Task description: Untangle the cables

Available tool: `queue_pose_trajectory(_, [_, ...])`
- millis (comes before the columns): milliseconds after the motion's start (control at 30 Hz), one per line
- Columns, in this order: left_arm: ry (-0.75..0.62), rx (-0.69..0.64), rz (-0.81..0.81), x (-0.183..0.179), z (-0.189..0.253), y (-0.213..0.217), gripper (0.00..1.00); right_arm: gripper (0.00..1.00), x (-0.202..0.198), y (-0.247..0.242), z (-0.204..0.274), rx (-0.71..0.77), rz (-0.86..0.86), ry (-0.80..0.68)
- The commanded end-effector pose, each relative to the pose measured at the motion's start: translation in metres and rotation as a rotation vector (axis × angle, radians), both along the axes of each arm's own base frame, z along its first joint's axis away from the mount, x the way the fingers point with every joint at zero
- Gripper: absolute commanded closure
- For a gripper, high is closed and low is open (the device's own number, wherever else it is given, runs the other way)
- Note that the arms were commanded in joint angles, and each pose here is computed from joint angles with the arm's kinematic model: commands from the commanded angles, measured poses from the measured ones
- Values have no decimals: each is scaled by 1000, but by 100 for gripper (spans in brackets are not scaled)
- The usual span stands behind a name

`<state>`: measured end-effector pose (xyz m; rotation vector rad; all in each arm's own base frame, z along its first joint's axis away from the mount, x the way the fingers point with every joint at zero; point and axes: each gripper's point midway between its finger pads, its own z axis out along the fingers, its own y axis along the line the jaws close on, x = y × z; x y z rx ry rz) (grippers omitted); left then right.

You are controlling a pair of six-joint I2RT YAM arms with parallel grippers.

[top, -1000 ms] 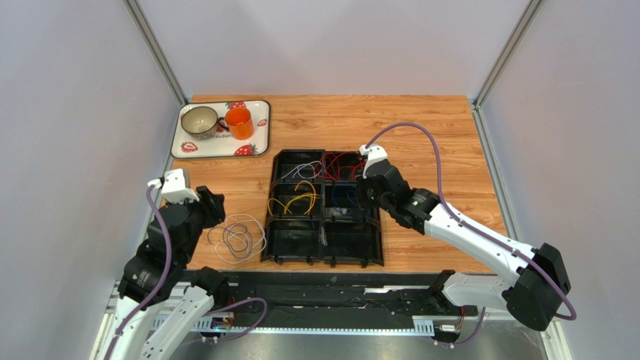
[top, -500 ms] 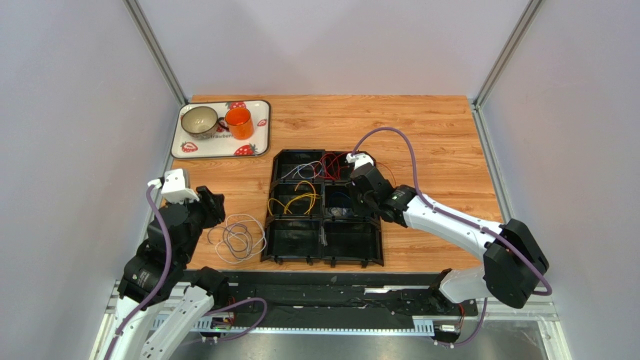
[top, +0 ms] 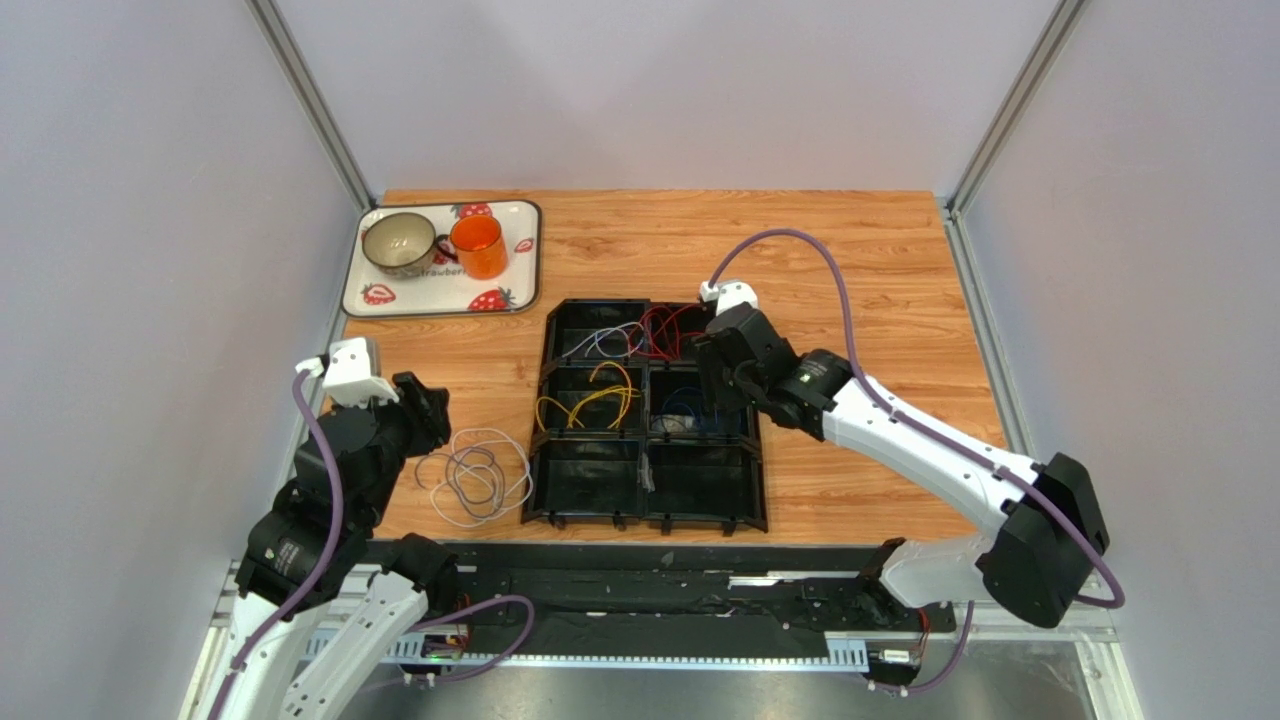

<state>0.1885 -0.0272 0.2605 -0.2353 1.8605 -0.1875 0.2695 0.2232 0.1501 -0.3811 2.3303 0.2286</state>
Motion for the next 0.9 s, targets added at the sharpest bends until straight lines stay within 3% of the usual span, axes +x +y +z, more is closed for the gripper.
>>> queue_pose_trajectory(0, [-5,4,-11,4,2,-3,45,54,4,-5,46,42,-13,-86])
queue_pose_trajectory(133, [25,8,-43,8,-6,-11,44,53,-7,2,56,123,-3,-75])
queue_pose_trajectory(333, [256,14,-42,20,-48,-26,46,53,-25,11,63,218,33,-59])
queue_pose_trajectory(567, [441,-117,31,17,-102,-41,49,53,-38,8,59,250,49,-42])
queue_pose_trajectory(867, [576,-175,86,8,-151,-47,49,52,-44,0,52,243,55,-50])
